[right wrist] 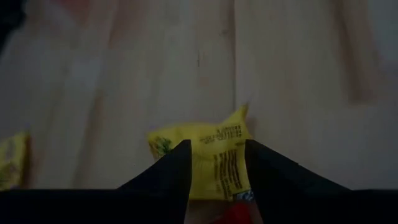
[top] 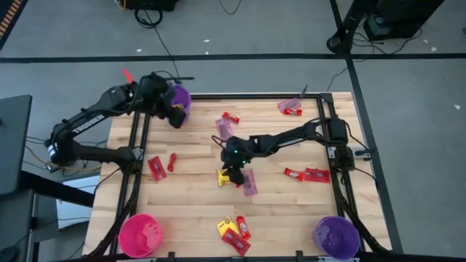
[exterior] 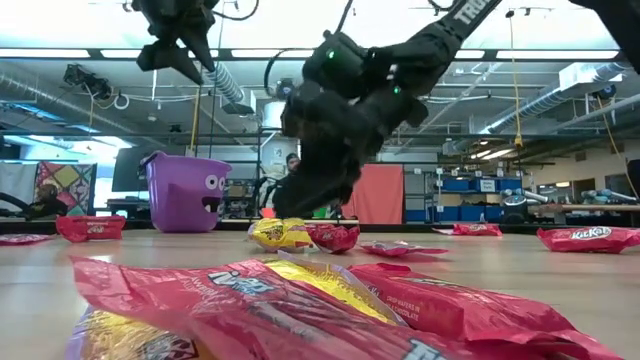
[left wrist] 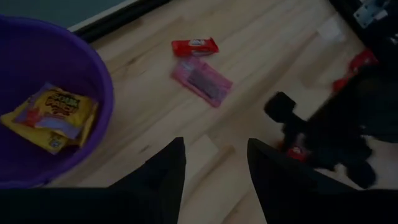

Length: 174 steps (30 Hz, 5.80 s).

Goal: Sort candy by brand, put in halloween buckets
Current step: Put the yellow candy into the top purple bucket

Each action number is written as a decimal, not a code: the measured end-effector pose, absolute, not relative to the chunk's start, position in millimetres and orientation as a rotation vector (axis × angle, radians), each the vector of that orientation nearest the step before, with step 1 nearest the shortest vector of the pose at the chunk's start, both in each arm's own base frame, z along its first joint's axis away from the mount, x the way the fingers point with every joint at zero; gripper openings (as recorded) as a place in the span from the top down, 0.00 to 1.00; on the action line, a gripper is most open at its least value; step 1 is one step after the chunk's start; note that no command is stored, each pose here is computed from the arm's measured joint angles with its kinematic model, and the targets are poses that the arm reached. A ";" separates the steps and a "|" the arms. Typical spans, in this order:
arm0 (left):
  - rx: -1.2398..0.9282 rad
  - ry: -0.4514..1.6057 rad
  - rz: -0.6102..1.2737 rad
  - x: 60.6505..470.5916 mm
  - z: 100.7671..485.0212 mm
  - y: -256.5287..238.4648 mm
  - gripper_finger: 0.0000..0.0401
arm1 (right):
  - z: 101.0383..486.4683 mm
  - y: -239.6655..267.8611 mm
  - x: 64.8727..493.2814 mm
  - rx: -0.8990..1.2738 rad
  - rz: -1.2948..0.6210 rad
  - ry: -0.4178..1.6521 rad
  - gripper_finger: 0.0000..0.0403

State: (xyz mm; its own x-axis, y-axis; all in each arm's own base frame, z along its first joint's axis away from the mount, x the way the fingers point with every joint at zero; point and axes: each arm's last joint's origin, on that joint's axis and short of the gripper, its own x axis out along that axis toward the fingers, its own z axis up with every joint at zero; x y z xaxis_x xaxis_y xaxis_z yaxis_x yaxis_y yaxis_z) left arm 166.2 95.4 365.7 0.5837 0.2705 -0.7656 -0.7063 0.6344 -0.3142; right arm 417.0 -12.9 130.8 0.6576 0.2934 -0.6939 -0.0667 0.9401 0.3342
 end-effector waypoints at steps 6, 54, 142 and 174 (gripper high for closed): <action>-0.636 0.746 0.613 176.7 364.7 83.1 0.56 | 117.5 -12.4 414.4 0.299 0.204 0.900 0.69; -0.829 0.362 0.290 266.3 285.3 64.3 0.99 | 280.5 -36.4 373.4 -0.202 -0.422 0.467 0.98; -0.648 0.355 0.177 225.8 275.0 -18.7 0.67 | 207.8 139.2 365.5 0.433 0.166 0.845 0.65; -0.724 0.506 0.173 246.1 223.0 -95.8 0.67 | 114.0 177.6 382.2 0.520 0.077 0.922 0.67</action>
